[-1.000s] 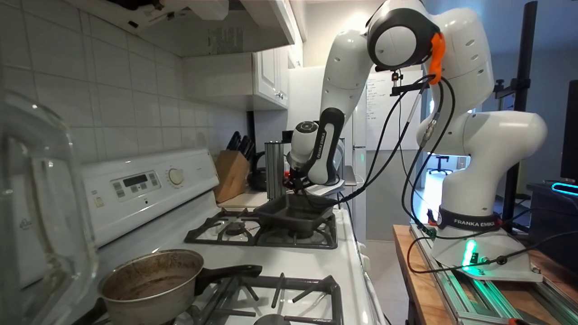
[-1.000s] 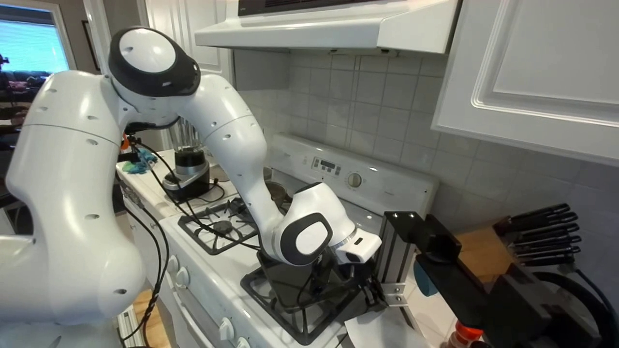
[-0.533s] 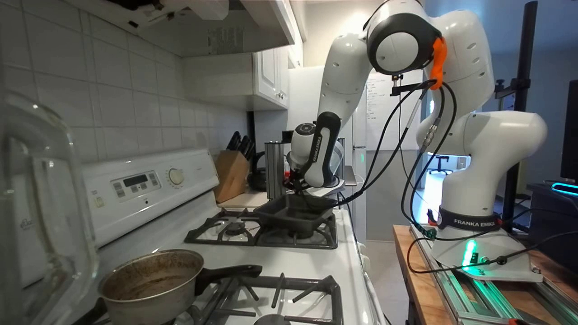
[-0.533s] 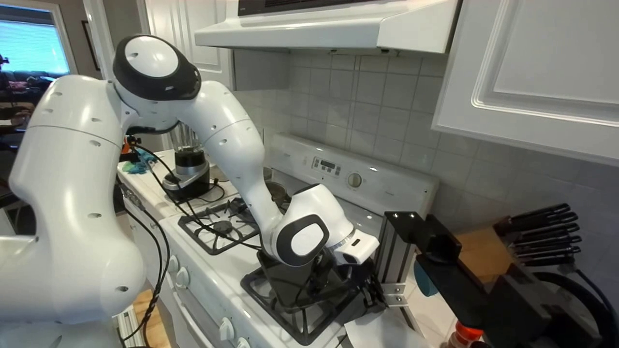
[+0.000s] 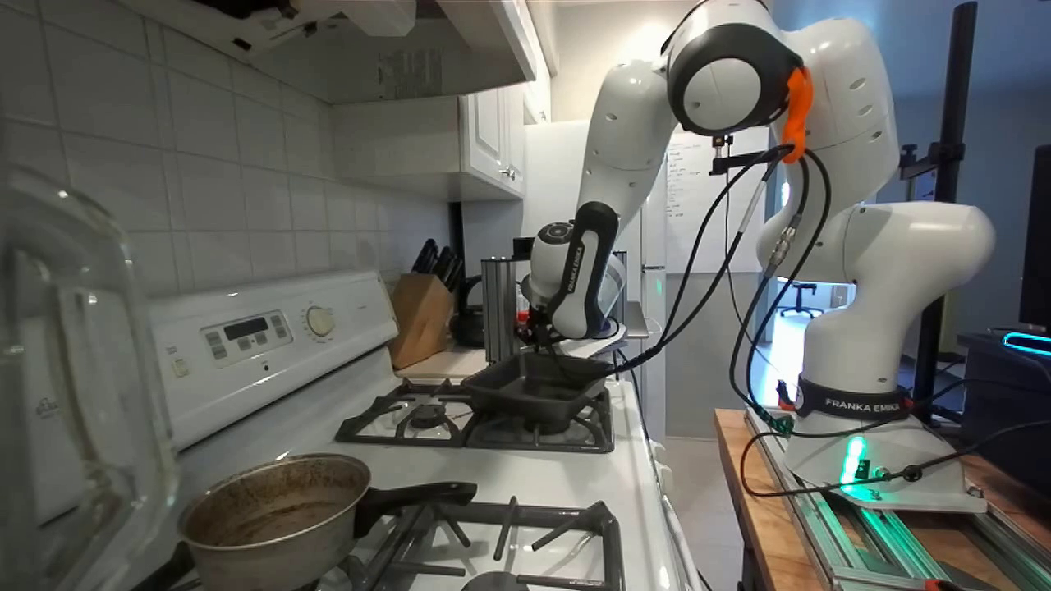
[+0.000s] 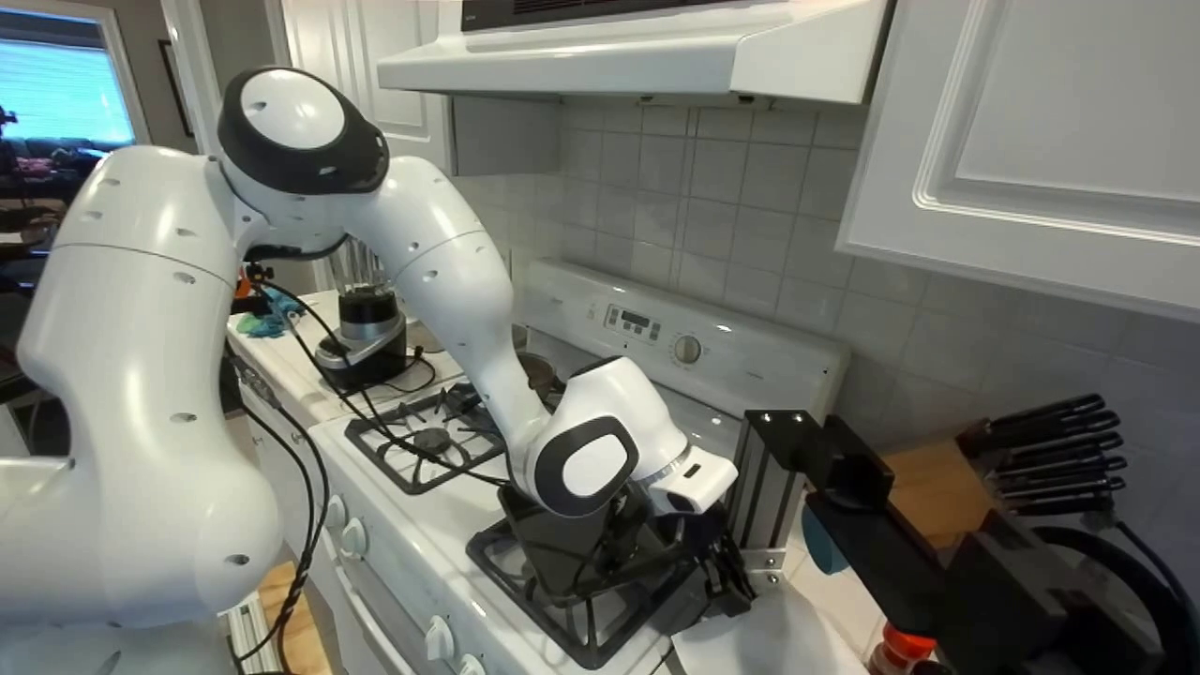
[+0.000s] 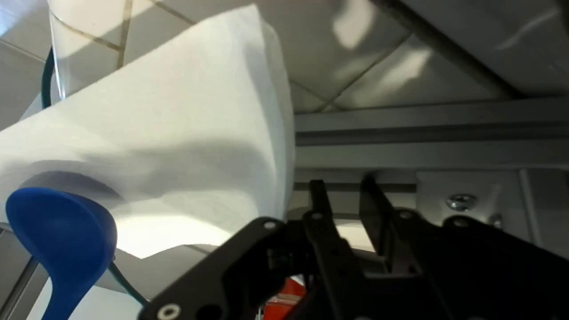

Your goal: Remove the white paper from the top of pot on the left and set it down on the right side of the counter.

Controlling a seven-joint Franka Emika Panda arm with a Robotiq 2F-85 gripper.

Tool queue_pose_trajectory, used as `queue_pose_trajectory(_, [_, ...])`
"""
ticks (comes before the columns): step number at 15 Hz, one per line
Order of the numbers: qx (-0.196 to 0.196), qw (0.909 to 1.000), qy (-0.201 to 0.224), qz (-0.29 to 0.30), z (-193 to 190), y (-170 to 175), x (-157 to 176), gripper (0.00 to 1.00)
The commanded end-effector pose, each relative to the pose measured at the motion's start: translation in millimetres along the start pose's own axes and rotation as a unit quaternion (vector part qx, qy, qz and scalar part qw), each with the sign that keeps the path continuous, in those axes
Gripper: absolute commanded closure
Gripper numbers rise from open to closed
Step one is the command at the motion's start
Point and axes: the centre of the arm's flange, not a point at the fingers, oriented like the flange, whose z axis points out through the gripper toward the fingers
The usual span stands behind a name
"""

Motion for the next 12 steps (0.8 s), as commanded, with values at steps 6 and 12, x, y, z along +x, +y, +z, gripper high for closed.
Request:
queue_pose_trajectory(6, [0.077,0.9900,-0.064,-0.100,-43,-6,10,0.10])
queue_pose_trajectory(12, [0.116,0.9784,-0.089,-0.146,-60,-16,10,0.00])
